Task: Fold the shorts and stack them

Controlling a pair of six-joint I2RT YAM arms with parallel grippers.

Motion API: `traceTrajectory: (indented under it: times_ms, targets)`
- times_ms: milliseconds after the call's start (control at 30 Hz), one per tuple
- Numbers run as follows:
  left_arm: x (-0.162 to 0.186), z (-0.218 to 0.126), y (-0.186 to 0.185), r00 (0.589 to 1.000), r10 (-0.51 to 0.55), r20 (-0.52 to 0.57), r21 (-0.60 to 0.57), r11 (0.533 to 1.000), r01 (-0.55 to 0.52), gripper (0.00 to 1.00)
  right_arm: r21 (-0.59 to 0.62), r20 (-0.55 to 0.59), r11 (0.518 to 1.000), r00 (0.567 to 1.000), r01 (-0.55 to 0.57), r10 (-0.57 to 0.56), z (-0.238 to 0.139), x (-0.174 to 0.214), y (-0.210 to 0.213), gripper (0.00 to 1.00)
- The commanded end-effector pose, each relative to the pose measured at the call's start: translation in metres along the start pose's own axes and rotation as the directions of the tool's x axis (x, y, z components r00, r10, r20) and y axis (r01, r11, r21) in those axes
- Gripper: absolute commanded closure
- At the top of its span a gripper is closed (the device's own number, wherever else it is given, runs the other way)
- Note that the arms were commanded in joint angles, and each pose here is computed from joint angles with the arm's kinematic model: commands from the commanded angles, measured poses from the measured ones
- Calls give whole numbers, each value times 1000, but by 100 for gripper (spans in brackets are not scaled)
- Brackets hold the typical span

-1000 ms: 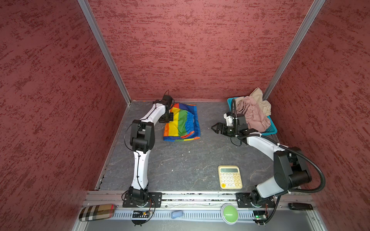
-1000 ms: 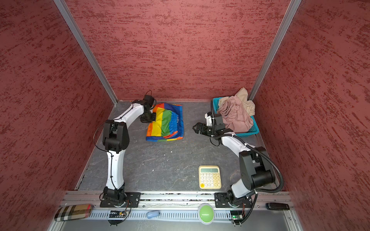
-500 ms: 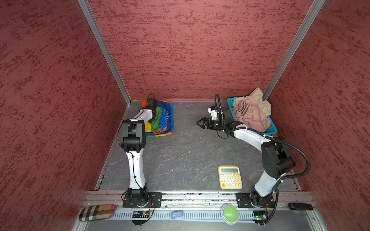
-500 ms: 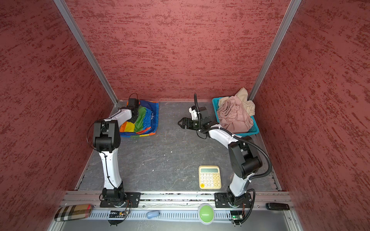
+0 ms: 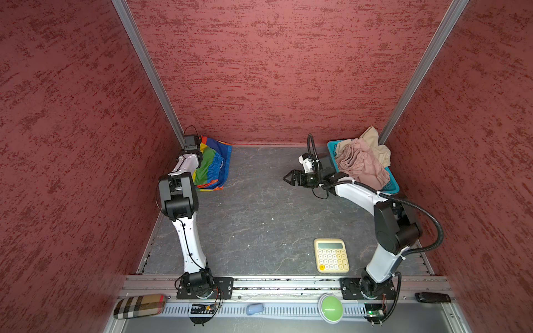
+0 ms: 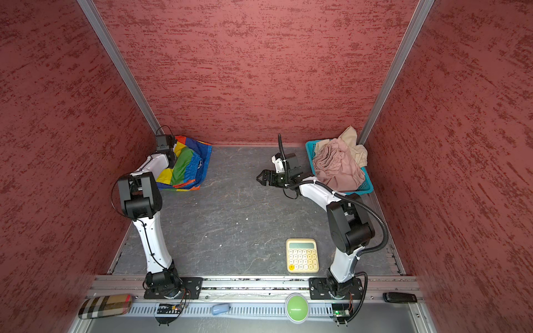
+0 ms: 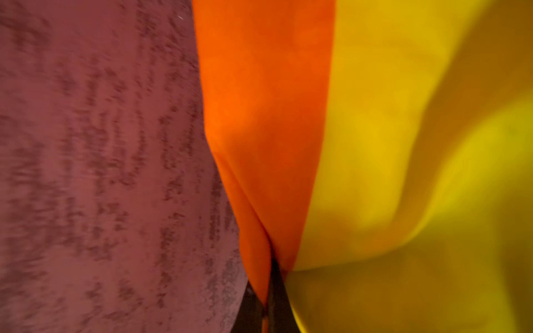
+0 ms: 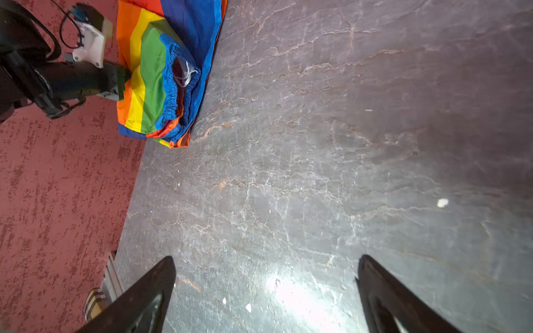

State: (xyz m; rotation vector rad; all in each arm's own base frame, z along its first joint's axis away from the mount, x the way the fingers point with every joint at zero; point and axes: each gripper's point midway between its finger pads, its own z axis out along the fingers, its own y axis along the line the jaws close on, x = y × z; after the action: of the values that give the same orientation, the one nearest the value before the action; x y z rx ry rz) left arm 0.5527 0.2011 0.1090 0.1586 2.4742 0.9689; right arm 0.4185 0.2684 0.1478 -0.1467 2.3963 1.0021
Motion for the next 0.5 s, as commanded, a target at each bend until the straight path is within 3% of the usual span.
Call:
traceTrajectory:
  times_ms: [0,167,433,467]
  targets:
    - [4,9,-33,1000,3,-19,70,998,-2,100,-13,18,1000,1000,21,-20,-1,-15,9,1]
    - [16,22,-40,998,-5,-60,79,997,10,100,-11,26,1000,999,28,-28,-8,-18,13,1]
    - [12,20,-9,997,-62,-53,22,998,63,100,-7,25,1000,999,22,-22,-15,-14,14,1]
    - [11,19,-5,996,-68,-50,12,998,69,94,-7,29,1000,999,26,-25,-16,-15,16,1]
